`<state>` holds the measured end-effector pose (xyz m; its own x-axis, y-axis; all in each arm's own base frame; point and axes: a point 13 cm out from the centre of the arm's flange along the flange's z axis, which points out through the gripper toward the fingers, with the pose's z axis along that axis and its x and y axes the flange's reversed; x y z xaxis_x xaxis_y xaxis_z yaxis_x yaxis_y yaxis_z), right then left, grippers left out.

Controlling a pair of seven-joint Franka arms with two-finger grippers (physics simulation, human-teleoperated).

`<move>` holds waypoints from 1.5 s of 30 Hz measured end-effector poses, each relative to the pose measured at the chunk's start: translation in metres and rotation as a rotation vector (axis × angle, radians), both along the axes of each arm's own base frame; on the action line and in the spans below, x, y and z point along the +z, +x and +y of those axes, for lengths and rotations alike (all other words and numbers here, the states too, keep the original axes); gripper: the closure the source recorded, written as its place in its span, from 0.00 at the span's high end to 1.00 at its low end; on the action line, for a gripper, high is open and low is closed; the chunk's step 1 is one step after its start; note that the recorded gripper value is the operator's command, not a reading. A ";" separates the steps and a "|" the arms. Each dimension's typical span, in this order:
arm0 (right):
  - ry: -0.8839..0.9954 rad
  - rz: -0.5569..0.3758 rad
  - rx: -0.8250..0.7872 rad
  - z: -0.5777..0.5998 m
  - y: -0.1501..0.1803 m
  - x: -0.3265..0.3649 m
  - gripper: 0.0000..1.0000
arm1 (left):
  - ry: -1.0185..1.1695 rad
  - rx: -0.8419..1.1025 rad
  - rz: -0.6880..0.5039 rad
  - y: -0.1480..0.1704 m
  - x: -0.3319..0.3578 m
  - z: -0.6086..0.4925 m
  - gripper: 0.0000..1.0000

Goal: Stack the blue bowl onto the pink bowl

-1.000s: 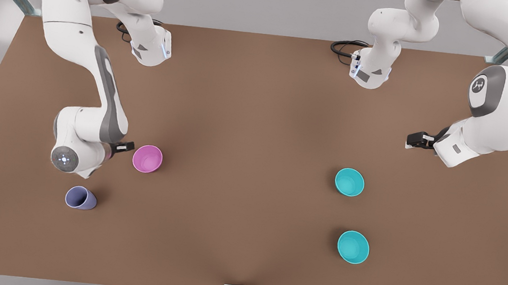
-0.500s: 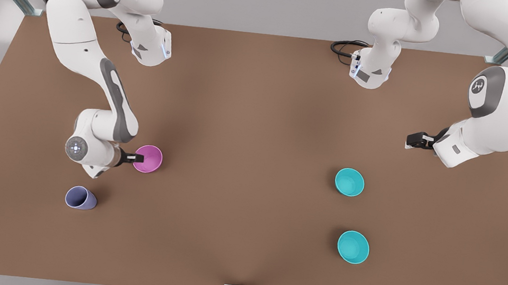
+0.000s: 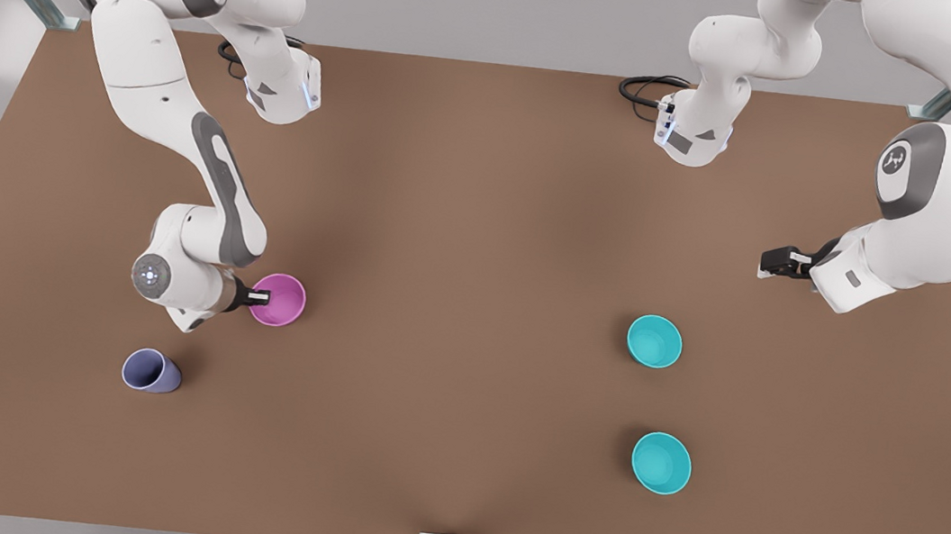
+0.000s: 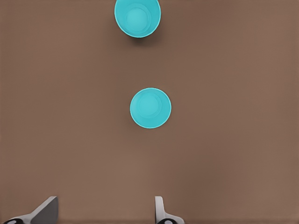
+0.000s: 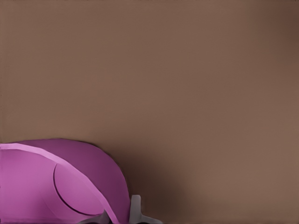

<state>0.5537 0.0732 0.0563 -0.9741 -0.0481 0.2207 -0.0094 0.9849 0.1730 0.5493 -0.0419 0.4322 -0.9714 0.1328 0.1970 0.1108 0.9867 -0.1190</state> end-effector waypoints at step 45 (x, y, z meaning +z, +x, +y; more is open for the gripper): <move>-0.280 -0.114 -0.172 0.040 -0.045 0.443 1.00 | -0.180 0.044 0.025 0.024 -0.355 -0.040 0.21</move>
<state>0.5087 0.1135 0.4997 -0.9818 0.1662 0.0918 0.1574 0.9828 -0.0966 0.5735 -0.0821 0.0768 -0.9722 0.1254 0.1979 0.0626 0.9530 -0.2963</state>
